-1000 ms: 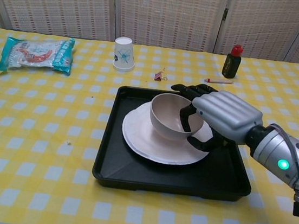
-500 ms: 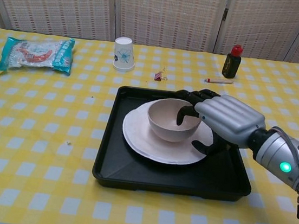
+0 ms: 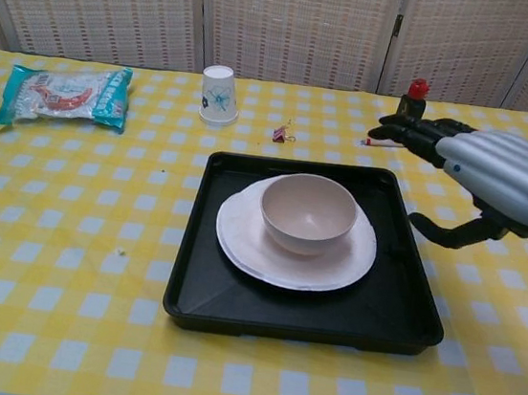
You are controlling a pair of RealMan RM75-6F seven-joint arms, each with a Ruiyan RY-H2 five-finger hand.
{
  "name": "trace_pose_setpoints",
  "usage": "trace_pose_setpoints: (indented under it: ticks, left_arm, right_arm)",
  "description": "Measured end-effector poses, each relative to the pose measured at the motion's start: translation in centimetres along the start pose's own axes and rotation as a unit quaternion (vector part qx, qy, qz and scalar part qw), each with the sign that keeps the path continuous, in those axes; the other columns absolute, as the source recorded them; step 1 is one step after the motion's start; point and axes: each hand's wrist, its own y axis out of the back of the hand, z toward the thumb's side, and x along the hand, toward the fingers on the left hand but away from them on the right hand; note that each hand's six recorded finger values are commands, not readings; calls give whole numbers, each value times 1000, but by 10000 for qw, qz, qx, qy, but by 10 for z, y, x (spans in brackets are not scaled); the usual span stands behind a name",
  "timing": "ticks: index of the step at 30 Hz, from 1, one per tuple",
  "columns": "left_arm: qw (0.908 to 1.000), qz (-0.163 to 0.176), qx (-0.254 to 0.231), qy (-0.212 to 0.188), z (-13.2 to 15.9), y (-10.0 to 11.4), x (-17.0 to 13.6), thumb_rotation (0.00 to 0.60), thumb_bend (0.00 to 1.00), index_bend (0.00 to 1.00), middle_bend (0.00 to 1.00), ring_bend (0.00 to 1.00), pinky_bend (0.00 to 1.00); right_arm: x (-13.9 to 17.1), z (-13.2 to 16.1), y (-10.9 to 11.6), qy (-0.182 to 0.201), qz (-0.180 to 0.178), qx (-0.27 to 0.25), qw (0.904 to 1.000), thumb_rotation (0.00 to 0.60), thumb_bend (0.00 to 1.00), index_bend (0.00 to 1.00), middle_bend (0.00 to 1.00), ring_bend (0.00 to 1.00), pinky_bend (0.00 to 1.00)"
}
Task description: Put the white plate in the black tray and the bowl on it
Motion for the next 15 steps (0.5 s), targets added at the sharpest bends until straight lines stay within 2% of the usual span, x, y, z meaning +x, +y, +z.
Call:
trace_pose_setpoints:
  ticks: [3, 7, 11, 13, 15]
  left_arm:
    - [10000, -37, 79, -19, 2, -4, 1, 600, 318, 0, 0, 13, 43]
    - [9997, -53, 228, -48, 5, -8, 1, 600, 318, 0, 0, 13, 41]
    - [9991, -12, 396, -134, 12, -12, 1, 600, 319, 0, 0, 13, 39]
    - [9989, -11, 441, -178, 15, -15, 0, 600, 318, 0, 0, 13, 39]
    - [9986, -18, 491, -217, 19, -17, 0, 600, 318, 0, 0, 13, 39]
  right_arm:
    - [29, -24, 18, -362, -208, 24, 9991, 600, 482, 0, 0, 0, 0]
    - [78, -59, 38, -1045, -441, 188, 9934, 600, 482, 0, 0, 0, 0]
    - [129, -82, 45, -1707, -489, 206, 9839, 600, 481, 0, 0, 0, 0]
    - [148, -90, 45, -1914, -461, 130, 9803, 600, 481, 0, 0, 0, 0]
    - [157, -94, 46, -1967, -410, 48, 9796, 600, 481, 0, 0, 0, 0]
